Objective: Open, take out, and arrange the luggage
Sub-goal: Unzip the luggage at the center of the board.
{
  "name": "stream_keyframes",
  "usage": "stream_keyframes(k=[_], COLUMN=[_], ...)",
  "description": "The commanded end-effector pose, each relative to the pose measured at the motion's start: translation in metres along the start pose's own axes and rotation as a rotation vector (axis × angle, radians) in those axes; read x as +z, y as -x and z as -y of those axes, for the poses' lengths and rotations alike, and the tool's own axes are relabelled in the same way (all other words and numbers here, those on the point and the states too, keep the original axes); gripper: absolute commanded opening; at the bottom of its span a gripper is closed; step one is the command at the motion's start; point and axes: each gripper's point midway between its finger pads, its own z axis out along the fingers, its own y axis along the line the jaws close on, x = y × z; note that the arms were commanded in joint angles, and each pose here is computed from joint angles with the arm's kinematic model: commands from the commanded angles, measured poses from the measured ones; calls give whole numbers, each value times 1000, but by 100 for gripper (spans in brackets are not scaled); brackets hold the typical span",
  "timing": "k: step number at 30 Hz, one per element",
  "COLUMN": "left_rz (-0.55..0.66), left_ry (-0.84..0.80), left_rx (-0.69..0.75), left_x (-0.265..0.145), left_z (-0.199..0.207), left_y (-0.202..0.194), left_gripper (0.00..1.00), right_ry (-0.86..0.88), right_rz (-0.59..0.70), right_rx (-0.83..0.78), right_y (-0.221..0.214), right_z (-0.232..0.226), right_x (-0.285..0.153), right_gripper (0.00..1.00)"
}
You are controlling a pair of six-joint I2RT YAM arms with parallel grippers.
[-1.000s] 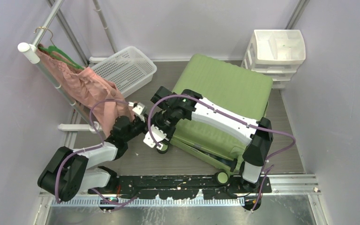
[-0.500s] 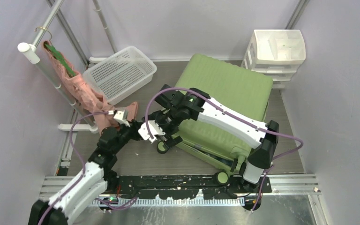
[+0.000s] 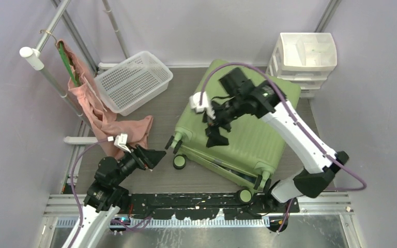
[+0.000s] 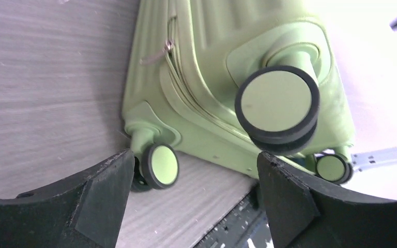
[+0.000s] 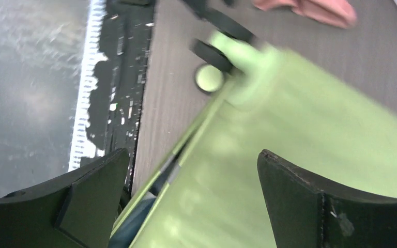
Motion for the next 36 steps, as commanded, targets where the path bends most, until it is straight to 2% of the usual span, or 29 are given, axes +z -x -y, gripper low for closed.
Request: stream_keyframes(k=[1, 10, 20, 22, 25, 27, 29, 32, 36], left_rz=[-99, -332, -443, -486, -559, -582, -584, -556, -446], left_ry=[-92, -136, -299, -349, -399, -453, -469, -402, -351], left_rx=[-123, -206, -67, 3, 215, 373, 471, 540, 554], left_x=[-11, -22, -29, -25, -21, -25, -23, -8, 18], left_z=[29, 52, 97, 113, 148, 174, 194, 212, 249], left_y=[-10, -35, -63, -79, -109, -128, -139, -143, -135], left_gripper=[89, 86, 81, 81, 81, 82, 83, 83, 84], right_ry=[-187, -395, -496, -521, -552, -565, -569, -582, -618], right_rz=[172, 328, 356, 352, 348, 342, 334, 332, 329], right_rx=[198, 424, 566, 580, 601, 613, 626, 642, 648], right_y=[-3, -37, -68, -73, -79, -83, -88, -93, -97], right_z=[18, 41, 65, 68, 71, 69, 68, 69, 69], right_x=[-49, -108, -131, -135, -142, -145, -145, -146, -151], right_gripper=[100, 100, 100, 100, 100, 100, 100, 100, 100])
